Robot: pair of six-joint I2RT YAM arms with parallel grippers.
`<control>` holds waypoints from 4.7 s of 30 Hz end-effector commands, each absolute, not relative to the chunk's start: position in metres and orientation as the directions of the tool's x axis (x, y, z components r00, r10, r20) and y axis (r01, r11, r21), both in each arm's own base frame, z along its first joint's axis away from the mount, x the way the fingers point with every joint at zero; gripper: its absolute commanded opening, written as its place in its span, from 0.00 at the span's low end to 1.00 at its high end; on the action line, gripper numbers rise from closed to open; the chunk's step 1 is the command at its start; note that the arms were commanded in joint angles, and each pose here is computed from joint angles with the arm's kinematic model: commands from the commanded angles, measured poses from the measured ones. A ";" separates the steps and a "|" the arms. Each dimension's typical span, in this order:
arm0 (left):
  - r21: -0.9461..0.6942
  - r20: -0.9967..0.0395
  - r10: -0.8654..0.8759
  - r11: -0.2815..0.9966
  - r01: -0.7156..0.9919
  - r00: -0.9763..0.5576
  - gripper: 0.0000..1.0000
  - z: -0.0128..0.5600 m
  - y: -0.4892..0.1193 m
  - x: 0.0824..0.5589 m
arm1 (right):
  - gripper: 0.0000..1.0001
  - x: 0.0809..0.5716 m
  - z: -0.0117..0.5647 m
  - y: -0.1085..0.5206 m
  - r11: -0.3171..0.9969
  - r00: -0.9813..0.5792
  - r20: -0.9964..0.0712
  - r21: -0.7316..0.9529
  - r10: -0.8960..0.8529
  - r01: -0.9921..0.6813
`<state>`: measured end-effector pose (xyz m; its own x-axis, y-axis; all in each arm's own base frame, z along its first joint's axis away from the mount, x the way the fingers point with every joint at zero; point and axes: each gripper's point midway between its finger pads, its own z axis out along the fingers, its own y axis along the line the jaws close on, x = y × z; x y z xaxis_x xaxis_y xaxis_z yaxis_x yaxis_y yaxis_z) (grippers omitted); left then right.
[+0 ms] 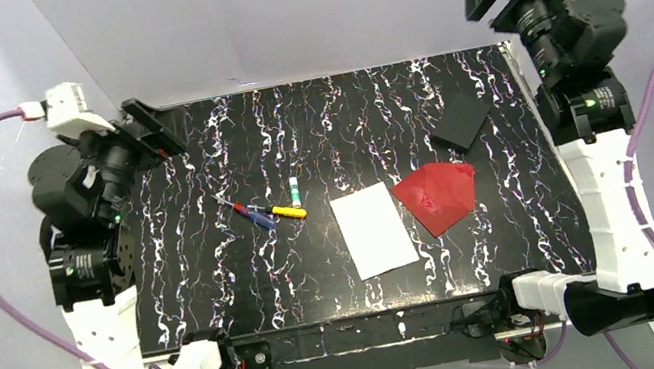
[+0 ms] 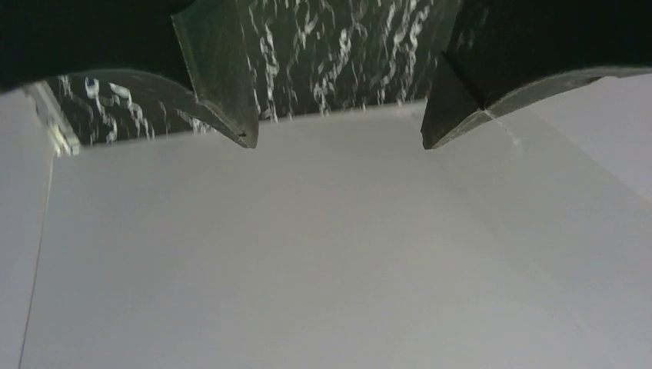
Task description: Place the letter into the envelope and seal it
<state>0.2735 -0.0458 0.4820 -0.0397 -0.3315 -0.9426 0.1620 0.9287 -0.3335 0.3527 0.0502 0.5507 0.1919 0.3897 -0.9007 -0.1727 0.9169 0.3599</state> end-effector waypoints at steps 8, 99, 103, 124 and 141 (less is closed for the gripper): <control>-0.620 -0.739 -0.341 0.683 0.386 -0.582 0.98 0.332 -0.132 0.299 | 0.87 0.347 0.329 0.132 0.746 -0.510 -0.746 0.611 0.428 -0.267; -0.838 -0.539 -0.473 0.216 0.501 -0.697 0.98 0.435 -0.232 0.296 | 0.01 0.279 0.570 0.248 -0.058 -0.484 -0.580 0.600 0.655 -0.798; -0.831 -0.530 -0.447 0.102 0.547 -0.721 0.98 0.449 -0.241 0.290 | 0.01 0.280 0.573 0.250 -0.092 -0.523 -0.550 0.628 0.651 -0.773; -0.798 -0.555 -0.428 0.032 0.602 -0.713 0.00 0.458 -0.244 0.284 | 0.42 0.313 0.522 0.260 0.052 -0.562 -0.556 0.738 0.612 -0.673; -0.789 -0.572 -0.388 0.020 0.614 -0.723 0.31 0.453 -0.242 0.265 | 0.01 0.309 0.527 0.259 0.093 -0.484 -0.636 0.658 0.601 -0.748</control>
<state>0.2825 -0.2437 0.4433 -0.7409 -0.4068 -0.5343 0.5695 0.0410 -0.8209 0.3278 0.2682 0.4895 -0.5773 0.5633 -0.5911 -0.6600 0.1042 0.7440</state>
